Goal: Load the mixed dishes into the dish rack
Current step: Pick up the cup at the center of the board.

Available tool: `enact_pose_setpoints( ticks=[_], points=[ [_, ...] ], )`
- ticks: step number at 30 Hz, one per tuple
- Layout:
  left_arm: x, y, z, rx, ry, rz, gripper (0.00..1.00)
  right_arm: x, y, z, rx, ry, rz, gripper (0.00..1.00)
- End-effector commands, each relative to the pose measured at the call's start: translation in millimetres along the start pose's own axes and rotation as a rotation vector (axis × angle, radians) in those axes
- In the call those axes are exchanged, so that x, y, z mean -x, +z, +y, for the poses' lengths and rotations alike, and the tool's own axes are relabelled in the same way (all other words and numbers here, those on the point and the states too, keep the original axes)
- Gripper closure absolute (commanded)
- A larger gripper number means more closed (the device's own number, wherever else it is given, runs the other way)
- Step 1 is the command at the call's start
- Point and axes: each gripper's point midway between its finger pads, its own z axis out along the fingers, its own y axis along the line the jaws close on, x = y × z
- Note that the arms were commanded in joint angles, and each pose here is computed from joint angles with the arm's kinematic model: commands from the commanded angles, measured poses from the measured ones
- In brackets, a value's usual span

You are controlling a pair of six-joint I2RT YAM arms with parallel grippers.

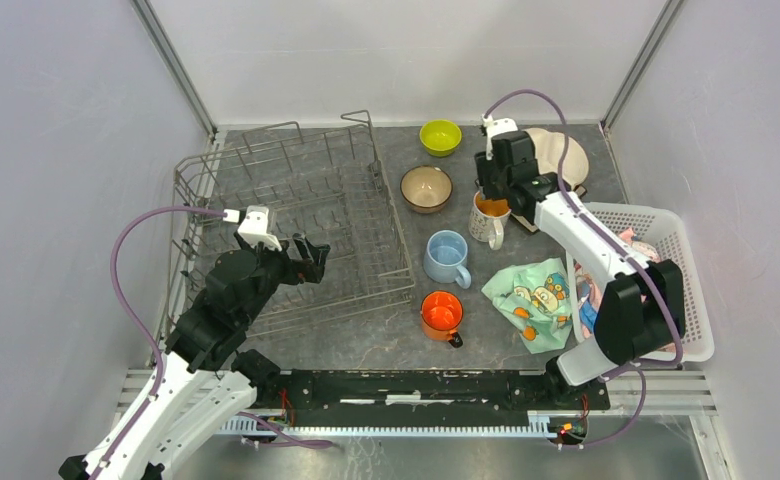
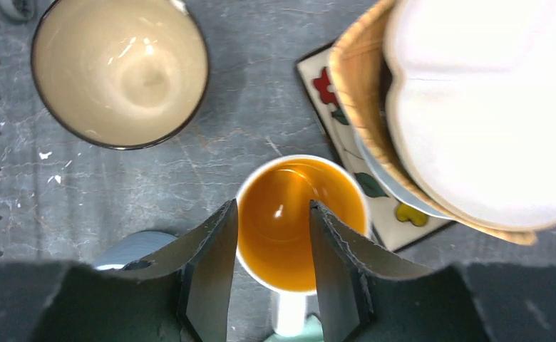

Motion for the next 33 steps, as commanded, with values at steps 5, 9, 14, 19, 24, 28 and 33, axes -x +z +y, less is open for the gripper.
enact_pose_setpoints(
  ticks=[5, 9, 14, 19, 24, 28, 33],
  points=[
    [8.2, 2.5, -0.2, -0.008, 0.063, -0.037, 0.00, -5.2, -8.8, -49.7, -0.110, 0.024, 0.036, 0.54],
    [8.5, 2.3, 0.1, -0.007, 0.063, -0.038, 0.00, -17.7, 1.3, -55.9, -0.095, 0.024, 0.069, 0.54],
    [8.1, 3.3, 0.0, -0.006, 0.063, -0.036, 0.00, -30.0, 19.0, -45.9, -0.014, 0.013, 0.085, 0.53],
    [7.2, 4.2, 0.1, -0.003, 0.065, -0.029, 0.00, -51.3, 34.6, -44.7, -0.011, -0.013, 0.156, 0.54],
    [9.0, 2.2, 2.6, 0.006, 0.063, -0.042, 0.00, -58.9, 46.2, -42.8, -0.007, -0.018, 0.175, 0.58],
    [8.5, 2.3, 3.3, 0.011, 0.063, -0.040, 0.00, -58.2, 46.4, -43.3, -0.010, -0.019, 0.173, 0.68],
    [7.0, 3.7, 3.9, 0.015, 0.066, -0.033, 0.00, -43.0, 35.6, -44.8, -0.008, -0.014, 0.130, 0.92]
  ],
)
